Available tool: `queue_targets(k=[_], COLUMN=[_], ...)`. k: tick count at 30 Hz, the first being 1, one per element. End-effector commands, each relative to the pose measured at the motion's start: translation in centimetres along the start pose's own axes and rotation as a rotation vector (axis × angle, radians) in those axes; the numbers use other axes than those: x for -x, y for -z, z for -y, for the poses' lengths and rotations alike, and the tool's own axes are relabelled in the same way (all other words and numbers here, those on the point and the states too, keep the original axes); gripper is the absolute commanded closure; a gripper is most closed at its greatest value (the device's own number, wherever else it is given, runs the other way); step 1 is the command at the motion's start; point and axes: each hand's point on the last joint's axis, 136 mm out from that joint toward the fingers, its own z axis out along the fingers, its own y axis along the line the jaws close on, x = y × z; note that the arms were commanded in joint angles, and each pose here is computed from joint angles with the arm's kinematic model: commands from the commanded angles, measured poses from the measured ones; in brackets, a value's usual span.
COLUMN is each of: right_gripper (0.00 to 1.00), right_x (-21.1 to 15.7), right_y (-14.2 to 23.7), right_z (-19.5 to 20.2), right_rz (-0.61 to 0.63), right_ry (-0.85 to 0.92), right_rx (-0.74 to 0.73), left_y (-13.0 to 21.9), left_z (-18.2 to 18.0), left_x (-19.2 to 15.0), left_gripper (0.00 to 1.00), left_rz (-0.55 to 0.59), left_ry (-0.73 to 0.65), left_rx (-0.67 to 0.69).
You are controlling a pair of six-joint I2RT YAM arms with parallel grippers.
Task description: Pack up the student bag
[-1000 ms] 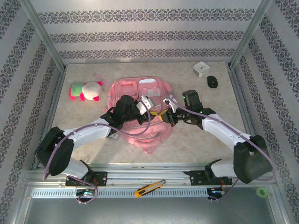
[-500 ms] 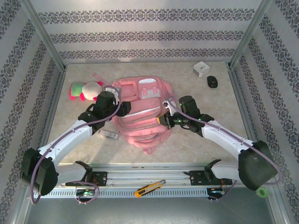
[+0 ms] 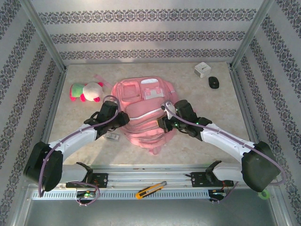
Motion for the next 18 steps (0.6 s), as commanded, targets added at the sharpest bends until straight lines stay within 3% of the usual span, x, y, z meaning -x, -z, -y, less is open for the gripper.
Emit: queue_targets(k=[1,7,11,17,18], right_gripper=[1.0,1.0,1.0,1.0,0.91], right_x=[1.5,1.8,2.7,3.6,3.7], right_y=[-0.5,-3.6,-7.7,-11.5,-11.2], right_z=[-2.4,-6.3,-9.3,-10.7,-10.7], right_rz=[0.031,0.055,0.07,0.042,0.044], right_ry=[0.005,-0.015,-0.02,-0.025,-0.011], right_rx=[0.036,0.052,0.085,0.107,0.103], left_y=[0.3,0.1,0.0,0.7,1.1], left_z=[4.4,5.6,6.1,5.4,5.1], left_x=[1.0,1.7,2.0,2.5,2.7], left_gripper=[0.84,0.82,0.82,0.76,0.72], left_rz=[0.011,0.047,0.062,0.102,0.118], left_ry=[0.079,0.068,0.062,0.025,0.013], left_rx=[-0.194,-0.233,-0.241,-0.204,-0.188])
